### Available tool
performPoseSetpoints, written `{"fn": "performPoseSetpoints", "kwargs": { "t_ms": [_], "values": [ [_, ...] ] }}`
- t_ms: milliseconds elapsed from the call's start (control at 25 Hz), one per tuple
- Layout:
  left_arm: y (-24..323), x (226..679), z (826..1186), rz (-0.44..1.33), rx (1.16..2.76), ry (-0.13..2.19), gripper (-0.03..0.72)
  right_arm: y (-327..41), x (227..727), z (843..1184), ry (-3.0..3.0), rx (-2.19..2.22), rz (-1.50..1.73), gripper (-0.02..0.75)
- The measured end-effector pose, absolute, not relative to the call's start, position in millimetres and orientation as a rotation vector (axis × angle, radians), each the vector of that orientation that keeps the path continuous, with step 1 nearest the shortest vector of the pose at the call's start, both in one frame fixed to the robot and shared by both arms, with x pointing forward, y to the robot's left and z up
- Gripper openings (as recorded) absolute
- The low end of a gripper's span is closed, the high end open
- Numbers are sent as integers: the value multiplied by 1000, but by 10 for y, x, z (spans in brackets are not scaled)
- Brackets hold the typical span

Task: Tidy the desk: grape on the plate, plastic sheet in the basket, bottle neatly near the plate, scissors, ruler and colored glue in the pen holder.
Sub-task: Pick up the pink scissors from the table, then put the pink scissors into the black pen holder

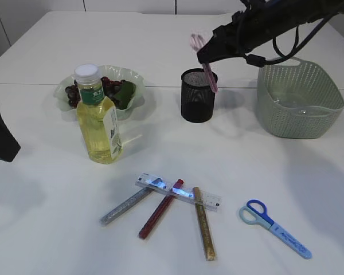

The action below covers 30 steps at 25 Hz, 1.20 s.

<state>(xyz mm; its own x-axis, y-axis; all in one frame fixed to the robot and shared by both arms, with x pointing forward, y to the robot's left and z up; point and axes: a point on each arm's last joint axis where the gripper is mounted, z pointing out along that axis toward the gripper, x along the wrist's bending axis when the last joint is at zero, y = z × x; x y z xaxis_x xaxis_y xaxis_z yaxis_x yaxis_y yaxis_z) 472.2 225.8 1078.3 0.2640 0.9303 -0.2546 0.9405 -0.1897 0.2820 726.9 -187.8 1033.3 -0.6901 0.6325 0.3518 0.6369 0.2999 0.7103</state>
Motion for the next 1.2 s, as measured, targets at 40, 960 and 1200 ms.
{"fn": "performPoseSetpoints", "kwargs": {
  "t_ms": [40,960,1200],
  "values": [
    [2257,4720,10782,-39,2164,1702,541,-1877,7296,10352,-2548,-1225,-1438,202],
    [2257,4718,10782,-41,2166,1703,541,-1846,7723,9907,-2670,-1089,-1946,202],
    [2256,4718,10782,-43,2165,1702,541,-1844,7733,9854,-2664,-1096,-1938,228]
  ]
}}
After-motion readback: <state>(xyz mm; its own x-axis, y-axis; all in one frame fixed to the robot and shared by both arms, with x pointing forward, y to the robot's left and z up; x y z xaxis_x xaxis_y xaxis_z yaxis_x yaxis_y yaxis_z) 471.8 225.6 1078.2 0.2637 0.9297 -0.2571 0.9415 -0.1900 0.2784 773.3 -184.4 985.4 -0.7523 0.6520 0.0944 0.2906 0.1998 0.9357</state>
